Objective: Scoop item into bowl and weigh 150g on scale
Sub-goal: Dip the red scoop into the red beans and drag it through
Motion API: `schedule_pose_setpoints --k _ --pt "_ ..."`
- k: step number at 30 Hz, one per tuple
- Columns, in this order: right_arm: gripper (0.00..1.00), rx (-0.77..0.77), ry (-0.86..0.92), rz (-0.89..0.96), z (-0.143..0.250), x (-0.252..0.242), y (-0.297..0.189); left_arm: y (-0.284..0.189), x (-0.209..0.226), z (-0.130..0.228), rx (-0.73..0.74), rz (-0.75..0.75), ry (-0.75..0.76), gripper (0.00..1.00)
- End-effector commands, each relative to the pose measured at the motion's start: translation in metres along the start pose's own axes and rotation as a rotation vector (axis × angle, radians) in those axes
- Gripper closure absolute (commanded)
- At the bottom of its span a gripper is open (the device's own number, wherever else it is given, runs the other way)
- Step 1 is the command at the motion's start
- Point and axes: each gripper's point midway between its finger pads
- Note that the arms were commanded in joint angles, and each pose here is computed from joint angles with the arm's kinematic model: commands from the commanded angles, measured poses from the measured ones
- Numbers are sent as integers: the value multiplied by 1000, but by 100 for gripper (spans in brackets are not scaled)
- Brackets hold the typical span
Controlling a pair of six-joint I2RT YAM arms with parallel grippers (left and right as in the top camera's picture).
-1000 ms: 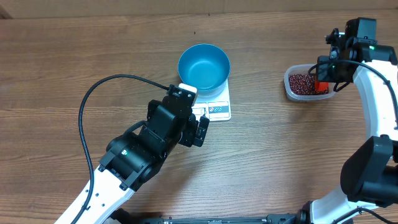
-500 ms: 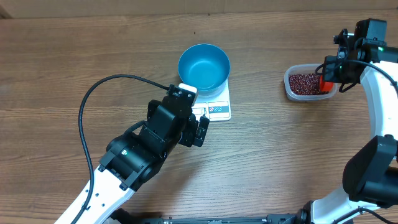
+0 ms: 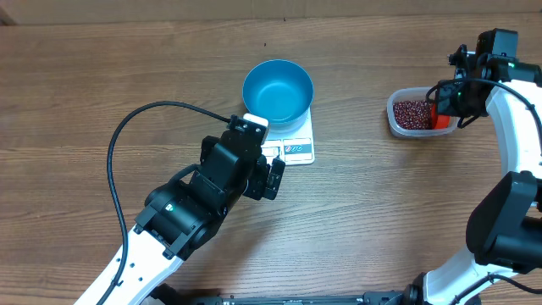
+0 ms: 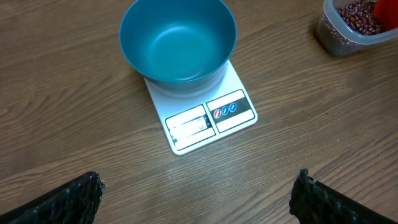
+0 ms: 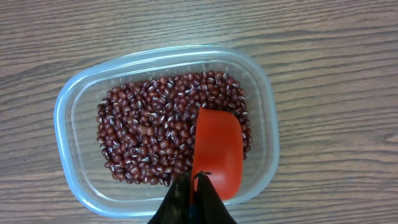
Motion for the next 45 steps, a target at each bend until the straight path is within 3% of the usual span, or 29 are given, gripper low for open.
schedule_pose_setpoints --k 1,16,36,45 --pt "96 26 -1 -23 5 3 10 2 4 0 0 -18 -17 0" --pt "96 71 2 -105 33 16 40 2 4 0 0 -18 -17 1" --pt "96 79 12 -215 35 33 42 2 4 0 0 -18 -17 0" --pt "96 59 108 -358 32 23 34 2 4 0 0 -18 -17 0"
Point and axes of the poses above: each gripper's point midway between its finger pads, its own y axis out along the fingers, its own x axis along the line the jaws close on, z = x × y, and after that the axes turned 5 degrees about y, right-handed
